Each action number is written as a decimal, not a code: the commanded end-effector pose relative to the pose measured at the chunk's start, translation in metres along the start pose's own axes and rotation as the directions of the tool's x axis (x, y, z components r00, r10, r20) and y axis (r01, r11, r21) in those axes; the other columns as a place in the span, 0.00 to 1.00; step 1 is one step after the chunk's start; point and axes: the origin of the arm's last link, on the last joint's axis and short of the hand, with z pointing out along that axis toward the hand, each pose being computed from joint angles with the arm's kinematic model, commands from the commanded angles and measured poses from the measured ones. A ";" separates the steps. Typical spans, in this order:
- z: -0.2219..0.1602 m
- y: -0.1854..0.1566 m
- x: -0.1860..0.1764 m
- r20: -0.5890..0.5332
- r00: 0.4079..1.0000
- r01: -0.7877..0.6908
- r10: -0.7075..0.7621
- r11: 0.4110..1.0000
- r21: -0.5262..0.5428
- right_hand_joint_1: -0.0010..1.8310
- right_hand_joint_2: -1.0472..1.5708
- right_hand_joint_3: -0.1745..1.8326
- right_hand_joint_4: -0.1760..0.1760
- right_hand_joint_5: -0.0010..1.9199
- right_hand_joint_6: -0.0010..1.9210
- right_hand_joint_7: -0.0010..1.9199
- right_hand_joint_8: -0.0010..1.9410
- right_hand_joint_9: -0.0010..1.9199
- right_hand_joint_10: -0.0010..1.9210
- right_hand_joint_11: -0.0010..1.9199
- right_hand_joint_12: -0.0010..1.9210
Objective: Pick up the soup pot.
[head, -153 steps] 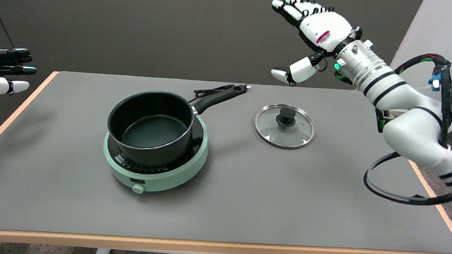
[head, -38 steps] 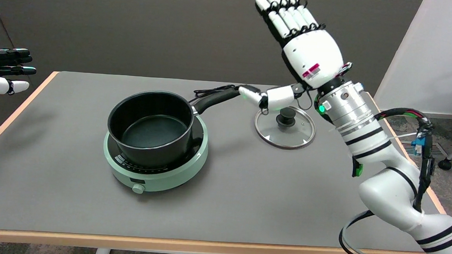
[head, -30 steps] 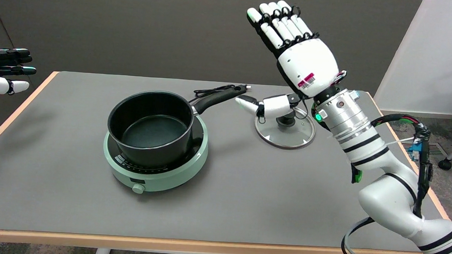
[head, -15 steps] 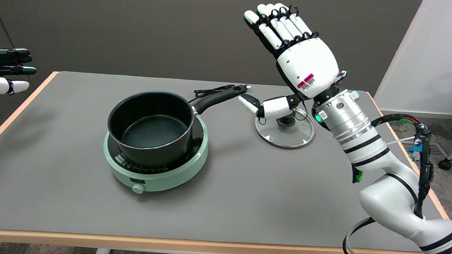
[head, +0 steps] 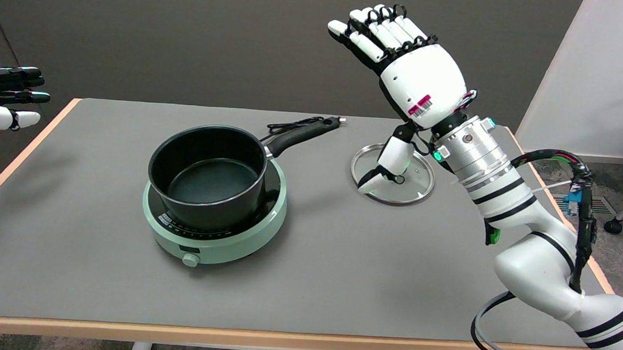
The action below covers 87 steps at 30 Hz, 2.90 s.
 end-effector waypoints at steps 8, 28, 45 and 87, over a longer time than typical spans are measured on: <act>0.018 -0.001 -0.008 0.055 0.998 0.019 -0.020 1.000 0.022 0.52 0.19 0.40 0.89 0.10 0.10 0.10 0.10 0.10 0.10 0.10 0.10; 0.062 -0.068 -0.062 0.230 0.972 0.030 -0.051 0.995 0.096 0.59 0.16 0.44 1.00 0.03 0.03 0.03 0.03 0.03 0.03 0.03 0.03; 0.052 -0.100 -0.089 0.329 0.936 0.101 -0.127 0.990 0.096 0.60 0.15 0.47 1.00 0.02 0.02 0.02 0.02 0.02 0.02 0.02 0.02; 0.084 -0.058 -0.132 0.420 0.889 0.173 -0.183 0.983 0.062 0.60 0.06 0.78 1.00 0.05 0.05 0.05 0.05 0.05 0.05 0.05 0.05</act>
